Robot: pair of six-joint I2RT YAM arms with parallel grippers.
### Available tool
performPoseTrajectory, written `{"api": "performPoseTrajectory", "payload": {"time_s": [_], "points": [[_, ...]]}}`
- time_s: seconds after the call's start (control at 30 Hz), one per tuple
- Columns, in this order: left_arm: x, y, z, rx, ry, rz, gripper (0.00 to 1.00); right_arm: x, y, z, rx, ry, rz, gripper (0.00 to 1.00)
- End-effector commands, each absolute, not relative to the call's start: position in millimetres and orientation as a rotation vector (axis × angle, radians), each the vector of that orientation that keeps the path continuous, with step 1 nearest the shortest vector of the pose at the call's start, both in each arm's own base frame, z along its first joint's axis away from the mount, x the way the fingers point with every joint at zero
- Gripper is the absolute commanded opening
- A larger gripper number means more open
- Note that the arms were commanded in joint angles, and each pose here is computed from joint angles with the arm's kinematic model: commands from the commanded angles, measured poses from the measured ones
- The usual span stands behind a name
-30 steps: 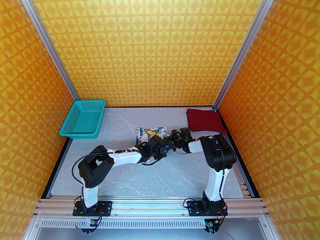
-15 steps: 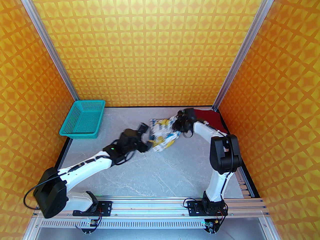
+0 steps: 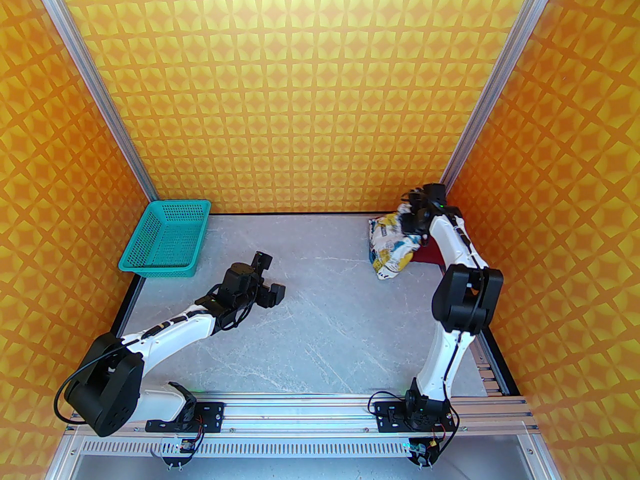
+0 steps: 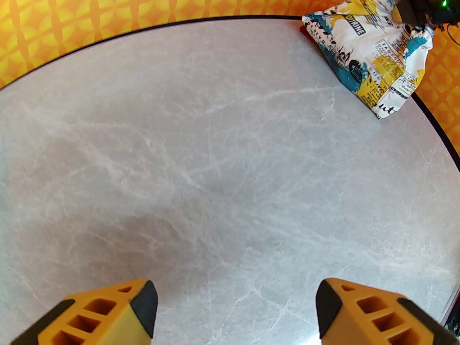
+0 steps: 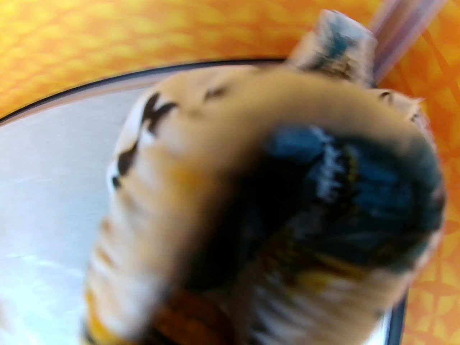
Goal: Fold and stack the mixed laundry pile
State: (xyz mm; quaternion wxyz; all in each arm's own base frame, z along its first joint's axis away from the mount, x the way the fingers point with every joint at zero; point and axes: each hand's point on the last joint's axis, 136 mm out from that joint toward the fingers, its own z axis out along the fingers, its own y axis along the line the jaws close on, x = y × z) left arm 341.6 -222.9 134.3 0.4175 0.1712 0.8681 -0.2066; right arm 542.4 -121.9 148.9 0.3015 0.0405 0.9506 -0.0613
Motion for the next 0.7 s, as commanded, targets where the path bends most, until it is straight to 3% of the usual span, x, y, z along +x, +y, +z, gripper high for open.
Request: {"api": "performPoseTrajectory", "payload": {"time_s": [0.0, 0.1, 0.2, 0.43, 0.57, 0.67], "points": [[343, -225, 131, 0.414, 2.183, -0.570, 0.76, 544, -164, 131, 0.123, 2.565, -0.411, 0.56], [344, -225, 130, 0.404, 2.194, -0.576, 0.76, 542, -188, 144, 0.195, 2.534, -0.592, 0.67], [345, -222, 131, 0.387, 2.197, -0.579, 0.77, 533, -187, 175, 0.261, 2.440, -0.587, 0.75], [356, -182, 143, 0.241, 2.196, -0.500, 0.79, 456, -123, 236, 0.357, 2.153, -0.358, 0.83], [364, -116, 157, 0.042, 2.160, -0.280, 0.75, 404, -60, 215, 0.220, 1.998, -0.110, 0.86], [362, -65, 166, -0.087, 2.095, -0.172, 0.75, 380, -40, 188, 0.129, 1.874, -0.037, 0.86]]}}
